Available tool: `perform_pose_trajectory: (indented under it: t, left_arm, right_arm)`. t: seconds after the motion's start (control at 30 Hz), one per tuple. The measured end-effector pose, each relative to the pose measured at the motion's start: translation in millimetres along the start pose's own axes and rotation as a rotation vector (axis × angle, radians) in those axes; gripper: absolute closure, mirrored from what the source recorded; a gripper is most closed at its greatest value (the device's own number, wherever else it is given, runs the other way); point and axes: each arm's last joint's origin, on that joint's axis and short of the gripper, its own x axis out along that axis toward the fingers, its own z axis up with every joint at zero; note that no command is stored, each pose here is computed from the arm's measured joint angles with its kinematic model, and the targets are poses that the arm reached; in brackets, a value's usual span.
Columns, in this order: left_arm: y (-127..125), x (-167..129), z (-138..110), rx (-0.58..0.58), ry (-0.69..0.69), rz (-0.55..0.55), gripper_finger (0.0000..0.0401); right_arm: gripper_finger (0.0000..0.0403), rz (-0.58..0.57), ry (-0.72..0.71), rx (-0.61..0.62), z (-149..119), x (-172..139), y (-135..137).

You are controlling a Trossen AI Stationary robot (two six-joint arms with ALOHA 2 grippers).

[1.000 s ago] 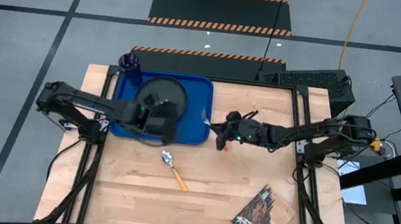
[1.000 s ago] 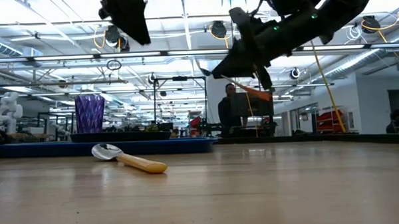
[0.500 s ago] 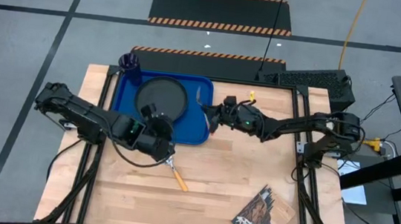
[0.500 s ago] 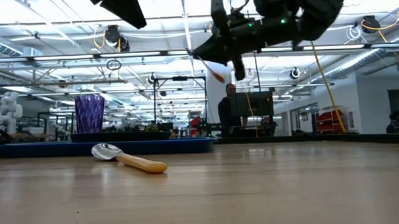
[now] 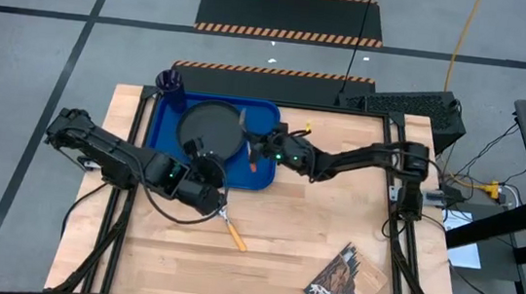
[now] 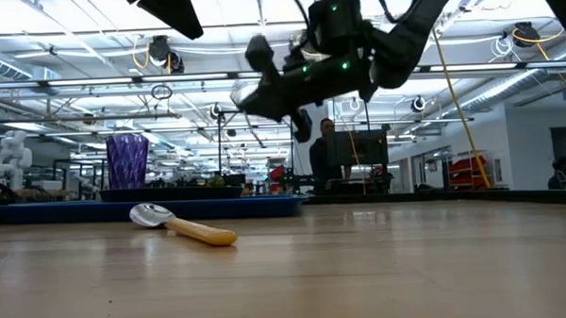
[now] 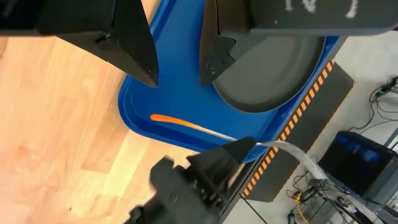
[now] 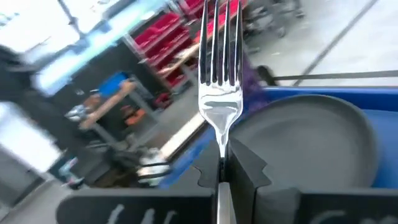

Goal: Pick and place plate/cup/fork/spoon on tray
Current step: Put the orange fork on the blue tray beside the black plate

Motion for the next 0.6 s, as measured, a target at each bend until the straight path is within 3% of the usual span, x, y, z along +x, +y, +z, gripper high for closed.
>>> perform_pose_trajectory:
  t: [0.13,0.6]
  left_arm:
    - [0,0,0,0.002,0.001,0.002,0.0281]
    - [4,3,2,0.034,-0.009,0.036,0.0281]
  right_arm:
    - [0.0399,-0.114,-0.044,0.001,-12,5,-12]
    - [0.0399,-0.202,-0.065,0.169,-29,14,-40]
